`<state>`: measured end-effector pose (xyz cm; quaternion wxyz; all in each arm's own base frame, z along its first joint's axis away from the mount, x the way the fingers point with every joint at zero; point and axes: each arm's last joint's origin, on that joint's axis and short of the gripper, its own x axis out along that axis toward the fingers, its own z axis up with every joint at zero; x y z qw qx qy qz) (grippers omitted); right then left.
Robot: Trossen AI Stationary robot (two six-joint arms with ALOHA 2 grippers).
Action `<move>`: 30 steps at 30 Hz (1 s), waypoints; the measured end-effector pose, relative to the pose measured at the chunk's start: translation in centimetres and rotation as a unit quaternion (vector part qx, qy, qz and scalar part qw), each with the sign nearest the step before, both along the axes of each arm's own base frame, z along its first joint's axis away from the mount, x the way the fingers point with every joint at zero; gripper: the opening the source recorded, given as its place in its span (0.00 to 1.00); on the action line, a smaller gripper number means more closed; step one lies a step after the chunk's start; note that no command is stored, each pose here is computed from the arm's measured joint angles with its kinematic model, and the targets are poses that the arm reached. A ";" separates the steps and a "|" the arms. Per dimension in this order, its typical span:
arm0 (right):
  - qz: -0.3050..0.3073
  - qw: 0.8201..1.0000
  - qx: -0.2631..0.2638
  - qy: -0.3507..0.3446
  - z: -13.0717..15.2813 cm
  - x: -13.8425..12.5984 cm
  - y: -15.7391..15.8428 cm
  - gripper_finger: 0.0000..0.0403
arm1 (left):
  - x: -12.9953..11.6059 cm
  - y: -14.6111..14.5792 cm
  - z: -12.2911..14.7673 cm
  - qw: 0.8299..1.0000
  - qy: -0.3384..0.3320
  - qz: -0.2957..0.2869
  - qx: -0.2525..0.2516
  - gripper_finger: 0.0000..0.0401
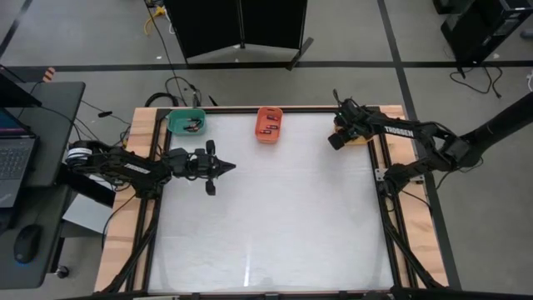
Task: Sort batteries
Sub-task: Put the silver battery into the yellow container, then return to Home Position
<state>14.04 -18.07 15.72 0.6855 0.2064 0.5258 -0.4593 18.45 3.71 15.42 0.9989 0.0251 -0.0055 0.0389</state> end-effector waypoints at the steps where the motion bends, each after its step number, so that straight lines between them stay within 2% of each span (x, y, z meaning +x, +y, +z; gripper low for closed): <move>1: 0.001 1.000 -0.004 -0.002 0.2 0.0 0.1 0.30 | 0.0 0.0 0.0 1.000 0.000 0.000 0.000 0.04; 8: 0.012 1.000 -0.020 -0.012 2.6 -0.7 0.9 0.26 | 0.0 0.0 0.0 1.000 0.000 0.002 0.000 0.04; 15: 0.072 0.994 -0.049 -0.071 2.7 -0.9 2.4 0.03 | 0.0 0.0 0.0 1.000 0.000 0.002 0.000 0.04; 22: 0.120 0.983 -0.076 -0.116 2.6 -0.4 4.4 0.02 | 0.0 0.0 0.0 1.000 0.000 0.002 0.000 0.04; 25: 0.161 0.971 -0.075 -0.160 2.7 0.3 5.2 0.02 | 0.0 0.0 0.0 1.000 0.000 0.006 0.000 0.04; 30: 0.245 0.934 -0.090 -0.243 2.0 1.9 6.5 0.02 | 0.0 0.1 0.0 1.000 -0.002 0.012 0.000 0.04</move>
